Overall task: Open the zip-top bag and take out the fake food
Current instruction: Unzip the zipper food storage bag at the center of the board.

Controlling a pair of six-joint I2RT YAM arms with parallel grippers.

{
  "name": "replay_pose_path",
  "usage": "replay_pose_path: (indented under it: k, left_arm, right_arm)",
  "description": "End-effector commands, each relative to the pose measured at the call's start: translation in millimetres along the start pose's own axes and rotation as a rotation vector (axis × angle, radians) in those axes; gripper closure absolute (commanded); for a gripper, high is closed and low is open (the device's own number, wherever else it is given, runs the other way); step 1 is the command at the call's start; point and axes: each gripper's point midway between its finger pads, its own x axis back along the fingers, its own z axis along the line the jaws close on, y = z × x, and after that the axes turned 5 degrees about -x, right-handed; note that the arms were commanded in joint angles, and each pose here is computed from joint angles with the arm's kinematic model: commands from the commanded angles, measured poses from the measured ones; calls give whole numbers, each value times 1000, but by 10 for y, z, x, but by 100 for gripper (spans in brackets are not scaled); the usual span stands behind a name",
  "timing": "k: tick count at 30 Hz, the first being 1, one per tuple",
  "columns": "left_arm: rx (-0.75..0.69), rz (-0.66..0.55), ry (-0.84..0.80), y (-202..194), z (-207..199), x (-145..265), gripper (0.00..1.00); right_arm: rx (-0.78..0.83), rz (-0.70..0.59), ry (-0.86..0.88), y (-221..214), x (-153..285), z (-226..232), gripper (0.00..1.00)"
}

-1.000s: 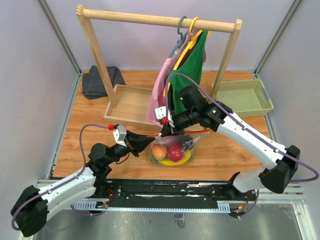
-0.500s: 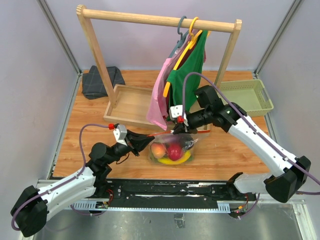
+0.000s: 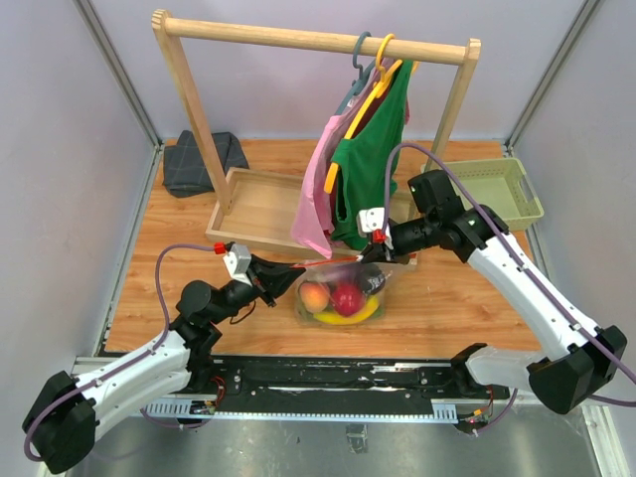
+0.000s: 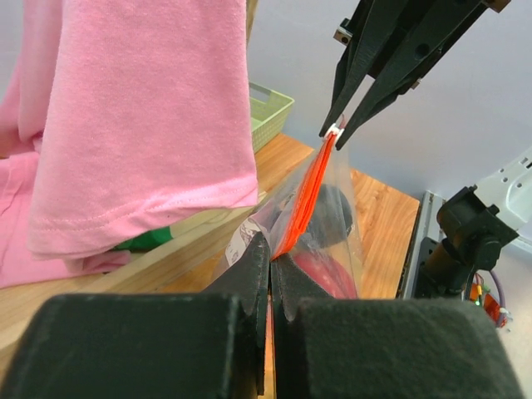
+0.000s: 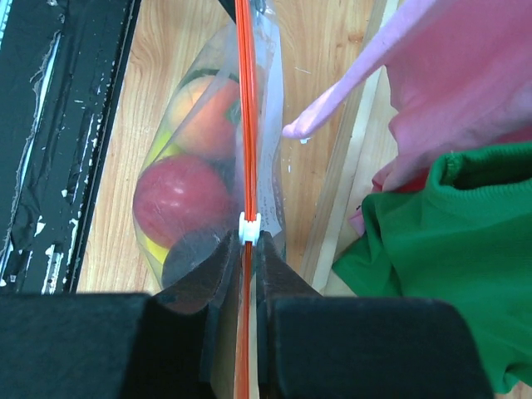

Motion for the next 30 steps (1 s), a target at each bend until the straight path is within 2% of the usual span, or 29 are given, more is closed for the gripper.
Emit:
replay_pose_path:
  k: [1,30]
  left_arm:
    - [-19,-65,22,225,47,-37,100]
    - [-35,-78,91,354,245,26,100]
  right_arm:
    - [11,9,-12,-72,123,30,99]
    - [-26,81,-81,-357,432,-86,99]
